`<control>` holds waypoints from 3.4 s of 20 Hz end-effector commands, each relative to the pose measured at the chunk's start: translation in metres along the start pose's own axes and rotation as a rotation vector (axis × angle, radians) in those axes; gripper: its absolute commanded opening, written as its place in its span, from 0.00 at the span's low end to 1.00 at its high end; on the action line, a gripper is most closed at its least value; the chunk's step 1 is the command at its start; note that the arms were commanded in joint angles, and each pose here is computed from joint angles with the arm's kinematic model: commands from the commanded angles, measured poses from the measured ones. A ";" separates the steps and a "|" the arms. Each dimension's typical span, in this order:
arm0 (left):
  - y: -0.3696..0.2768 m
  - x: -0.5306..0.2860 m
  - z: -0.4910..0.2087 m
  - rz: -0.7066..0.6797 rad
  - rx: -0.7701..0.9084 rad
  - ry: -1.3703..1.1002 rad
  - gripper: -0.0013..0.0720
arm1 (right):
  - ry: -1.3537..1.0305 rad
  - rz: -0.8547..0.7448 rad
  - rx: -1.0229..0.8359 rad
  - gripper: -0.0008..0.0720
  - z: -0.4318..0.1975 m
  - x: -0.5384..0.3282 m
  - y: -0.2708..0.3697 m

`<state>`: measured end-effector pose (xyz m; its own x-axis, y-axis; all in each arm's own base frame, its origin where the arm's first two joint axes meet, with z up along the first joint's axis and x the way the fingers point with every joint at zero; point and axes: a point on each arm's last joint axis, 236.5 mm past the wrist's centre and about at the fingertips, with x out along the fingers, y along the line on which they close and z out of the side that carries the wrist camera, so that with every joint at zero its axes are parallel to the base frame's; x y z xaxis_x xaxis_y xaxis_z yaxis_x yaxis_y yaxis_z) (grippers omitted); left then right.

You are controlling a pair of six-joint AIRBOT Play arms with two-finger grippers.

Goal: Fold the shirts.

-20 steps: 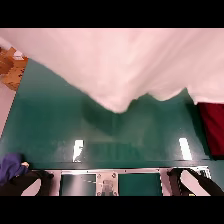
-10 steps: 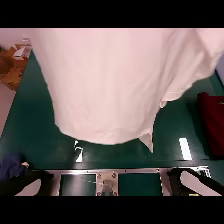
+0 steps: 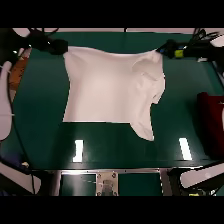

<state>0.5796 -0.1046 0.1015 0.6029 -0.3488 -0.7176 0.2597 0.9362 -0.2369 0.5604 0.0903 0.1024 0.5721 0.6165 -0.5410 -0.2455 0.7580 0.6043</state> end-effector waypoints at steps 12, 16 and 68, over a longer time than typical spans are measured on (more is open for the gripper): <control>0.050 0.021 -0.076 0.068 -0.074 0.337 0.97 | 0.223 0.024 0.255 0.12 -0.051 -0.017 -0.096; 0.062 -0.009 -0.131 0.047 -0.137 0.578 0.05 | 0.243 0.024 0.324 0.03 -0.061 -0.054 -0.102; -0.137 -0.392 0.055 -0.186 0.195 -0.657 0.05 | -0.107 -0.194 -0.098 0.03 -0.003 -0.256 0.131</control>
<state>0.4052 -0.0849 0.3155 0.7684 -0.5046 -0.3937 0.4035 0.8594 -0.3139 0.3958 0.0446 0.1899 0.4857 0.5378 -0.6891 -0.1019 0.8178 0.5663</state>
